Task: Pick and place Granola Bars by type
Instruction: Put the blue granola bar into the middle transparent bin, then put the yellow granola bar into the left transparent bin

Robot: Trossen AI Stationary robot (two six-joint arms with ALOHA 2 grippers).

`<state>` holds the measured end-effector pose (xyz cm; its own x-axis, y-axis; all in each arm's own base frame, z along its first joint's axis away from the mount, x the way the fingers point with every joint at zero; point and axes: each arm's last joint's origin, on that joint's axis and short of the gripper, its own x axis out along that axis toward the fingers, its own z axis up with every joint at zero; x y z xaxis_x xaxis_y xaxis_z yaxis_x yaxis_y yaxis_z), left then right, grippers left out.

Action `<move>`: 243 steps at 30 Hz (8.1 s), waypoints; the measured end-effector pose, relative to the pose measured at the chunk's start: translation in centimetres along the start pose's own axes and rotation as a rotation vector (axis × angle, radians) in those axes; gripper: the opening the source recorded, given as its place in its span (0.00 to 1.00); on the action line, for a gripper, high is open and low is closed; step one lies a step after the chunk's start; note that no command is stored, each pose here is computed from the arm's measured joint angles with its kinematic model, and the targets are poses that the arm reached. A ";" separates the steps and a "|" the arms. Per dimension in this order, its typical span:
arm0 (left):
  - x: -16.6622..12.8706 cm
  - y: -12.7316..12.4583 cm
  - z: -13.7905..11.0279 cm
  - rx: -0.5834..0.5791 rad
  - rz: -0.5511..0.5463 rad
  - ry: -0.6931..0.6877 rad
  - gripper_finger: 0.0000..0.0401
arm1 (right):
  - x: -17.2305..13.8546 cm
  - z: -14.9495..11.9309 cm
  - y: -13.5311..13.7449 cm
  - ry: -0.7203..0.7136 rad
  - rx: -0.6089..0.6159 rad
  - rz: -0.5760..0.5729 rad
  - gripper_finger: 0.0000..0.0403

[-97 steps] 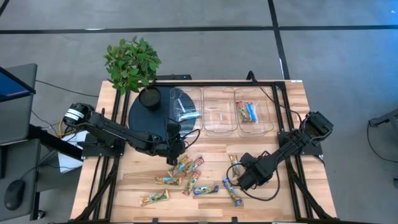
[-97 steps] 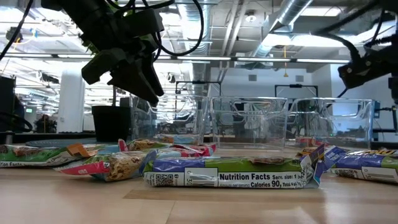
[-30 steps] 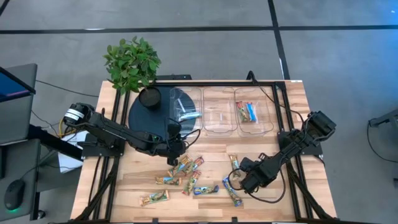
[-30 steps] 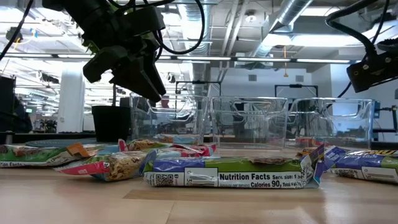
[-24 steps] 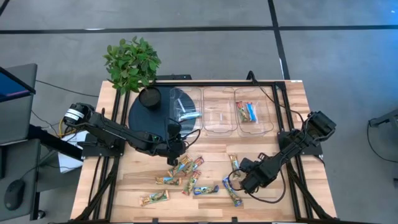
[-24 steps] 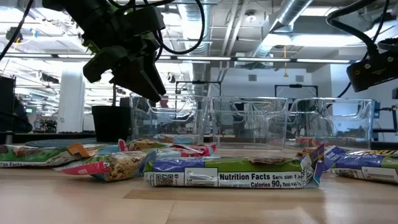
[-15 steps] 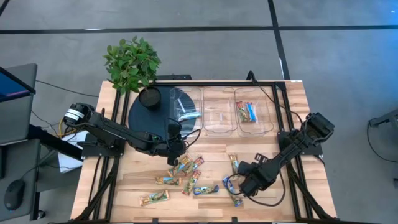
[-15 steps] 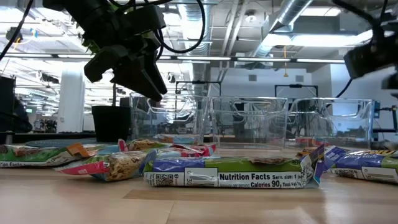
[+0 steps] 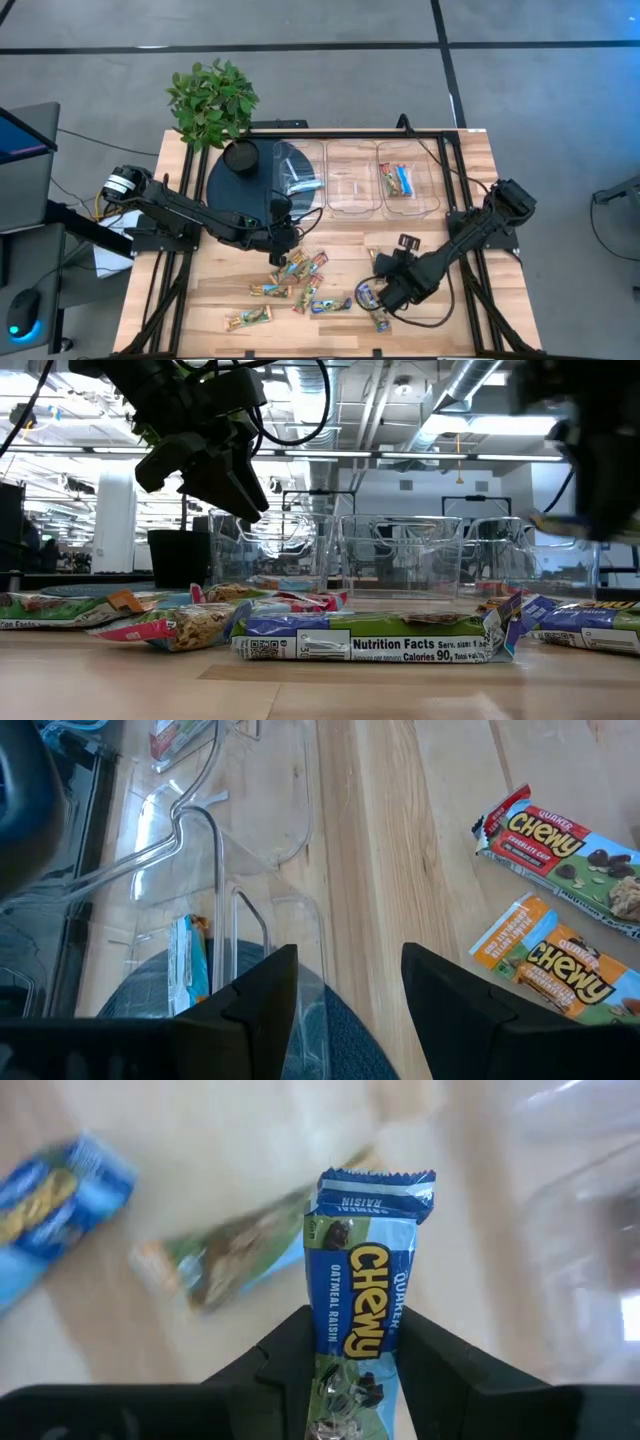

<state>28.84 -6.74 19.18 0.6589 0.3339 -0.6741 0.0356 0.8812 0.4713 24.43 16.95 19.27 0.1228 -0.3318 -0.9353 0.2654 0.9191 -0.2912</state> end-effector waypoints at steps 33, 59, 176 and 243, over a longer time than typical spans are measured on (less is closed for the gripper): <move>-0.4 -0.3 -2.4 -0.114 -0.003 0.223 0.44 | 3.0 17.5 -22.1 -0.243 0.606 -0.092 0.29; -0.8 -1.5 -3.8 -0.147 -0.002 0.277 0.44 | 15.0 18.5 -25.2 0.051 0.698 0.026 0.29; 0.0 -9.7 -1.4 -0.401 -0.174 0.164 0.44 | -5.9 -7.0 5.3 -0.935 -0.326 -0.506 0.28; 3.7 -5.0 -2.9 -0.398 -0.371 0.345 0.34 | -4.7 -4.4 4.6 -0.800 -0.214 -0.494 0.28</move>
<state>28.90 -8.88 12.68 0.3743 0.0131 -0.9272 -0.1107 0.9934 -0.0306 20.89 23.61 21.43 0.6807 -0.6653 -0.3067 0.2918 0.6302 -0.7195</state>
